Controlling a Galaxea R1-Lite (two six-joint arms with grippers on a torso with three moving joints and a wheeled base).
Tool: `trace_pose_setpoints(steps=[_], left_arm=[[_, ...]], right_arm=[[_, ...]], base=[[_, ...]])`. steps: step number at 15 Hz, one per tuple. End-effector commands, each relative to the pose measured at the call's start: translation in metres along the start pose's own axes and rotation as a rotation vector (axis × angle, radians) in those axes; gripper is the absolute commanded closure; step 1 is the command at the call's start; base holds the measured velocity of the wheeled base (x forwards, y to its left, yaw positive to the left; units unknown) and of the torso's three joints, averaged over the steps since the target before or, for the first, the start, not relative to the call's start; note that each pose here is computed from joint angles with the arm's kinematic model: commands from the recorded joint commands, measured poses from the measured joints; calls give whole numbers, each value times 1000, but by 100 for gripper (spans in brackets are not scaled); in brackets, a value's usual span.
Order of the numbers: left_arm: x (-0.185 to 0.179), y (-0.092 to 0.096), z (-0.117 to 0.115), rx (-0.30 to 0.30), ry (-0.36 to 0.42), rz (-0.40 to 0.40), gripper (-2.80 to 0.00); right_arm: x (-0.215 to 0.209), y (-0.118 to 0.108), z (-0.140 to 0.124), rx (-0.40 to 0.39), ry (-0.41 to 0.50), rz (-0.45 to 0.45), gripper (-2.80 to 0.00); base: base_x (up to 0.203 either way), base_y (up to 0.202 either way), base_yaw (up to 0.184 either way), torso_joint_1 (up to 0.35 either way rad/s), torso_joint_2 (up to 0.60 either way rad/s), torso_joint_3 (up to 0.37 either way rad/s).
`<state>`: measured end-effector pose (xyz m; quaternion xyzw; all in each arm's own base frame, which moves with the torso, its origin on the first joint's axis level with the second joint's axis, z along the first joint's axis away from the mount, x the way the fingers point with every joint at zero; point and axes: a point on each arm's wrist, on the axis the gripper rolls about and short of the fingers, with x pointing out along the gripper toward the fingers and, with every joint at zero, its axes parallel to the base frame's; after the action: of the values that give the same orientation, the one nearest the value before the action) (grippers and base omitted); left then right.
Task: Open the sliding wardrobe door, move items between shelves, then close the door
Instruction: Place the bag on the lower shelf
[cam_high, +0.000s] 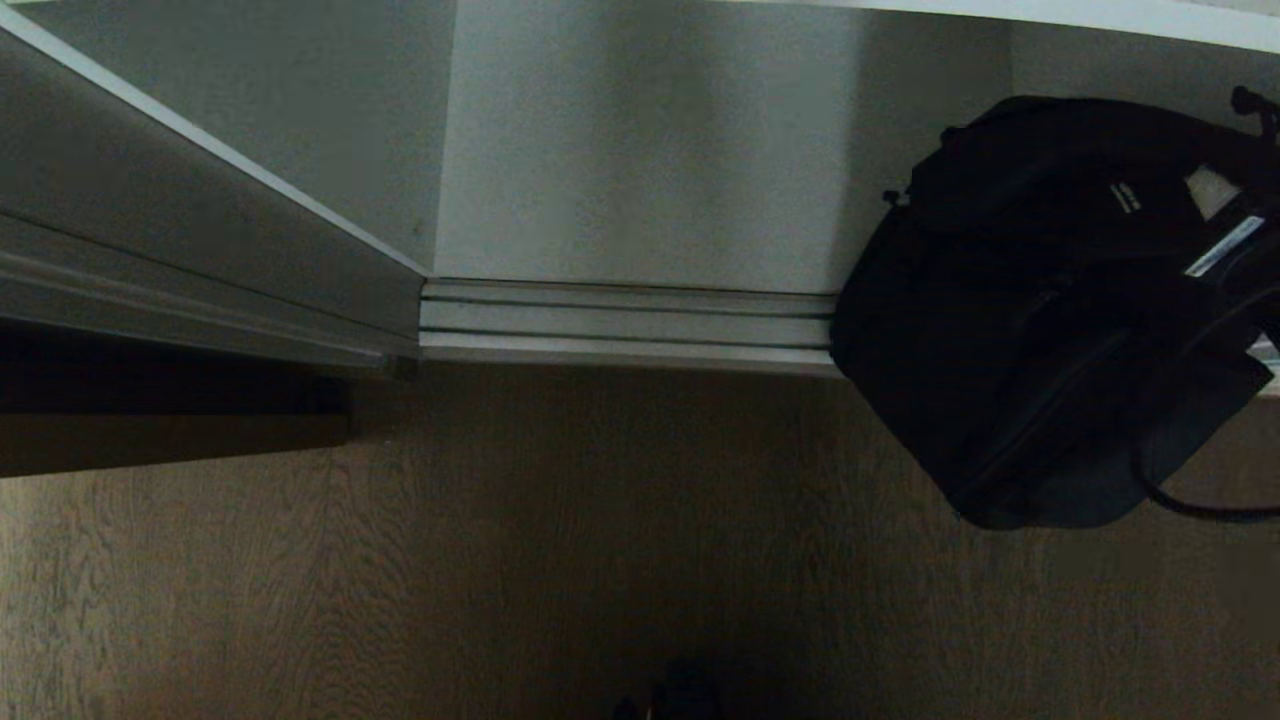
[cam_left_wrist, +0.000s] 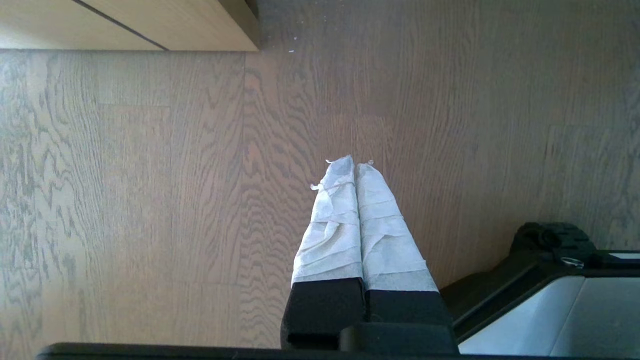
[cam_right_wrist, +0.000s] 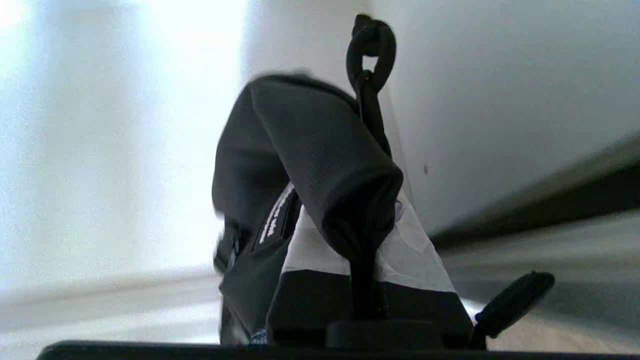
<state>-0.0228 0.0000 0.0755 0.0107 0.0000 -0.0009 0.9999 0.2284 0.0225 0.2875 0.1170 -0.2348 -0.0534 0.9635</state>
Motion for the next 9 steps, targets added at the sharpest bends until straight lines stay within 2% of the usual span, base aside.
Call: trace_pose_setpoints(steps=[1,3,5,9], left_arm=[[0,0,0,0,0,0,0],[0,0,0,0,0,0,0],[0,0,0,0,0,0,0],[0,0,0,0,1,0,0]], right_arm=[[11,1,-20,7,28,-11,0],[17,6,-21,19,19,-13,0],[25,11,-17,76,-11,-21,0],[32,17,-21,131,-45,0,0]], base=[[0,0,0,0,0,0],[0,0,0,0,0,0],[0,0,0,0,0,0],[0,0,0,0,0,0]])
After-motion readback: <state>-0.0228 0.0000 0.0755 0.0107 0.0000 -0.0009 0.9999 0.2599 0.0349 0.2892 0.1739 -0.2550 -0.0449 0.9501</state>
